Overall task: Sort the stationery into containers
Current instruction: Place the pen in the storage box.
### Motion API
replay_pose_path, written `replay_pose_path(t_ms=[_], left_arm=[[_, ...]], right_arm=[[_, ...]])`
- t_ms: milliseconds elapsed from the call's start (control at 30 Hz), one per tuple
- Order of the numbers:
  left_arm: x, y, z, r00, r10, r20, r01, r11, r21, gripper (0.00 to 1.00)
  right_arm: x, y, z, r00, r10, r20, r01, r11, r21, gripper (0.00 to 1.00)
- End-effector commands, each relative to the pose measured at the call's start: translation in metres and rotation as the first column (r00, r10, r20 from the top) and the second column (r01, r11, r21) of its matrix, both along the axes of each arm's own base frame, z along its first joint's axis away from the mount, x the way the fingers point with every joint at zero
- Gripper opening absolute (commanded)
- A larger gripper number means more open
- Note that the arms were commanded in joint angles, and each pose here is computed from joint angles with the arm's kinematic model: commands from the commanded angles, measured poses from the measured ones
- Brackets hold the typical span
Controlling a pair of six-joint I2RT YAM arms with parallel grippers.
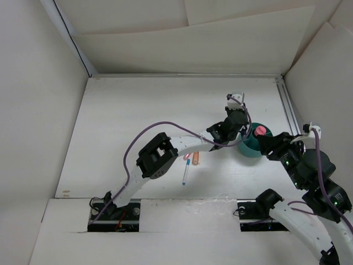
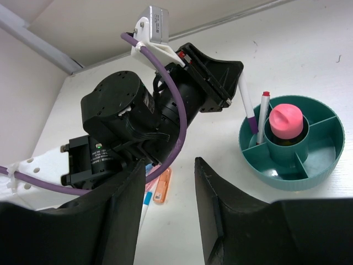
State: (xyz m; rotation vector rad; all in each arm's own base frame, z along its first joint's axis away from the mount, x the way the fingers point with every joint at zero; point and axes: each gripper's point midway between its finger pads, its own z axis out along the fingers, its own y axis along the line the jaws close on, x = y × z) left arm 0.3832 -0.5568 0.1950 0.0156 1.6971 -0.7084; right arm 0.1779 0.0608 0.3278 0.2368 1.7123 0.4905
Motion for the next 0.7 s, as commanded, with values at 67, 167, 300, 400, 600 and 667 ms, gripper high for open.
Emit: replay_pose_path(t_ms=[67,167,300,400,600,667], left_arm=[[-0.003,-0.007,0.038,0.998,-0.022,0.052,0.026,0.997,-0.072,0.18],[-0.005,-0.004,0.041,0.998,-0.023,0.052,0.026,0.997,-0.072,0.26],[-0.013,0.000,0.051,0.997,-0.032,0.066,0.036,0.998,-0.059,0.36],[-0.022,0.003,0.070,0.995,-0.036,0.090,0.042,0.997,-0.065,0.41],[-0.042,0.040,0.116,0.996,-0.044,0.081,0.051,0.995,-0.080,0.42],[-0.052,0.060,0.104,0.998,-0.047,0.038,0.049,0.998,-0.039,0.38]], right_arm=[[-0.005,-0.002,0.016,0.999,0.002,0.040,-0.003,0.999,0.033,0.46],[-0.005,-0.002,0.016,0.999,0.002,0.040,-0.003,0.999,0.033,0.46],[-0.004,-0.002,0.018,0.999,0.001,0.048,-0.003,0.999,0.038,0.46],[-0.004,-0.002,0.018,0.999,0.001,0.048,-0.003,0.999,0.038,0.46],[-0.005,-0.002,0.022,0.998,0.001,0.056,-0.004,0.999,0.043,0.46],[-0.003,0.001,0.015,0.999,0.010,0.045,-0.012,0.999,0.037,0.46]])
